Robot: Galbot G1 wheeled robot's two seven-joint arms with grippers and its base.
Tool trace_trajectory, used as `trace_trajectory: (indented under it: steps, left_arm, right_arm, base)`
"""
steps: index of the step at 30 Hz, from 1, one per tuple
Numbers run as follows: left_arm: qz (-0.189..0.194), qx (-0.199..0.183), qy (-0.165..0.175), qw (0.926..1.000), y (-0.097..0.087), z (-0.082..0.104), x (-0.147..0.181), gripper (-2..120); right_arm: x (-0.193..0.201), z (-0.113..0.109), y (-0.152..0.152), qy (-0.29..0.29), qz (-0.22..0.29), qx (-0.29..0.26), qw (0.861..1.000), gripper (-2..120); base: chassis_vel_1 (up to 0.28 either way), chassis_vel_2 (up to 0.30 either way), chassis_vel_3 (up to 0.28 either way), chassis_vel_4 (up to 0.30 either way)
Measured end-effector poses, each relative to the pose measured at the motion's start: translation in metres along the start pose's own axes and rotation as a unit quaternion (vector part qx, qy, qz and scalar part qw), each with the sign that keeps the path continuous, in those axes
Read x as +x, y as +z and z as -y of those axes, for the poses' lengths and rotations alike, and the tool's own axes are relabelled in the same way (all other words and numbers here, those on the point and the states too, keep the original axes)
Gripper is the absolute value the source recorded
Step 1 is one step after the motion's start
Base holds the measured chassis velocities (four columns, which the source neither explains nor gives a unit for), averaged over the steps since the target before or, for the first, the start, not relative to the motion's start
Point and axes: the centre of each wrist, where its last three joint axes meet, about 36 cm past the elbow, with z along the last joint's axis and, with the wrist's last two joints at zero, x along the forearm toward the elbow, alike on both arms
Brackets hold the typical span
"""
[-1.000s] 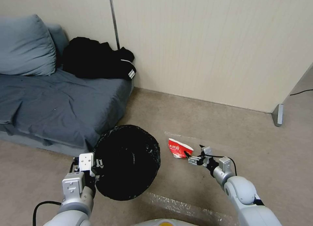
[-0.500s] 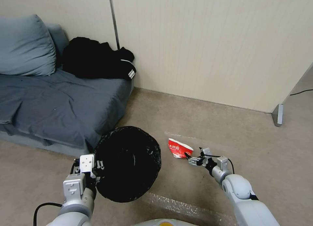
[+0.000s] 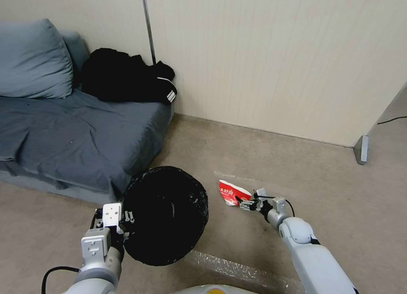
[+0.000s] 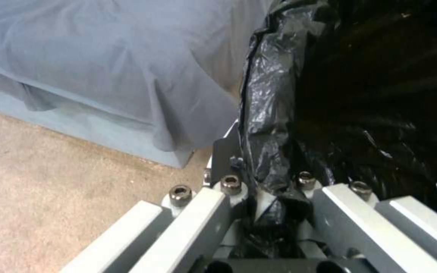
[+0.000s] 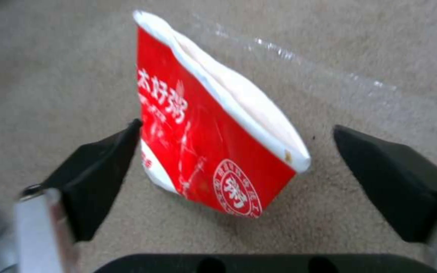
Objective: Pick up the trash bin, then pick up the garbage from the floor and place it into the trash bin.
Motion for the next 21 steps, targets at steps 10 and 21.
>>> trace_trajectory:
  steps: [10, 21]
  left_arm:
    - [-0.002, -0.002, -0.004, 1.0000, 0.001, 0.000, 0.001, 1]
    - [-0.002, -0.002, -0.004, 1.0000, 0.001, 0.001, 0.001, 1]
  right_arm:
    - [-0.023, 0.011, 0.021, -0.001, -0.018, -0.012, 1.000, 52]
    - [-0.026, 0.013, 0.024, -0.001, -0.013, -0.018, 1.000, 14]
  base:
    - [0.000, 0.000, 0.000, 0.000]
    - [0.000, 0.000, 0.000, 0.000]
